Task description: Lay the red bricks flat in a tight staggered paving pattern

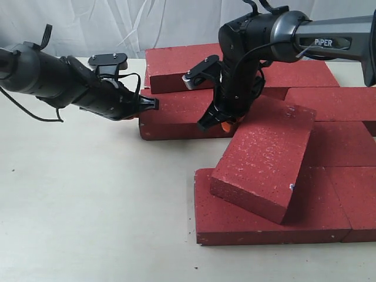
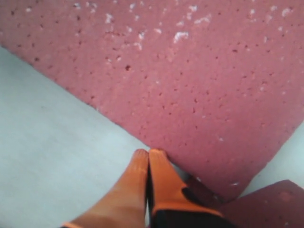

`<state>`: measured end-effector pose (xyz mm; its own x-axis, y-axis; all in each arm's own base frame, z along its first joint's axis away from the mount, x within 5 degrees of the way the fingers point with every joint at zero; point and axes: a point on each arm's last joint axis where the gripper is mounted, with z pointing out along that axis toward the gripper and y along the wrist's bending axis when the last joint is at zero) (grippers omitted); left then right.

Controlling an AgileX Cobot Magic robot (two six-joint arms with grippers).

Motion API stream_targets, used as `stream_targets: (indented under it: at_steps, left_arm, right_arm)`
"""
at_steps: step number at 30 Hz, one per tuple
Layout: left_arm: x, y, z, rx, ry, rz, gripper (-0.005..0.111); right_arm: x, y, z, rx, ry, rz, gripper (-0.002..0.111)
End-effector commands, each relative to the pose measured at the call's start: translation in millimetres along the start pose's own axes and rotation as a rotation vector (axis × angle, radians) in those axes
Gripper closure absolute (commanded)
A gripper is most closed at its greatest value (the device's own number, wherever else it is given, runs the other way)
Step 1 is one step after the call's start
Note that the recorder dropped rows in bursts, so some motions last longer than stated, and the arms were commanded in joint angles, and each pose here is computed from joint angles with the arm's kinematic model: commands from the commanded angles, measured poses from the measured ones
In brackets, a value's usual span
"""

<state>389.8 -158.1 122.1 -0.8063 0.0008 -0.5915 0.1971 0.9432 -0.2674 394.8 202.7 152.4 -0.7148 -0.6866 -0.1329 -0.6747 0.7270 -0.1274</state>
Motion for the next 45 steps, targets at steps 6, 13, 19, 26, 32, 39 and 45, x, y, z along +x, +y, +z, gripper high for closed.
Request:
stream_targets:
  at_steps: [6, 13, 19, 26, 32, 39, 45]
  left_arm:
    - [-7, 27.6, -5, -0.009, 0.031, -0.023, 0.104]
    - [-12, 39.7, -23, -0.025, 0.022, 0.025, 0.104]
    - [-7, 32.0, -26, 0.026, 0.057, -0.044, 0.107]
    - [0, 8.4, -11, 0.008, 0.023, 0.020, 0.107]
    - [5, -11.1, 3, 0.032, 0.034, 0.051, 0.107]
    - [7, -11.3, 7, 0.020, 0.025, 0.044, 0.107]
    - [7, -15.3, 7, 0.021, 0.020, 0.053, 0.107]
  right_arm:
    - [-1, -9, -3, 0.017, -0.023, 0.015, 0.109]
    - [-2, -9, -4, 0.020, -0.034, 0.015, 0.109]
    - [-2, -7, -7, -0.006, -0.043, 0.035, 0.109]
    - [-2, -3, -25, -0.056, -0.072, 0.046, 0.109]
    - [-1, -2, -10, -0.062, -0.031, 0.038, 0.109]
    - [-4, -4, -7, -0.033, -0.060, 0.024, 0.109]
    - [-2, -10, -7, 0.035, -0.038, -0.020, 0.109]
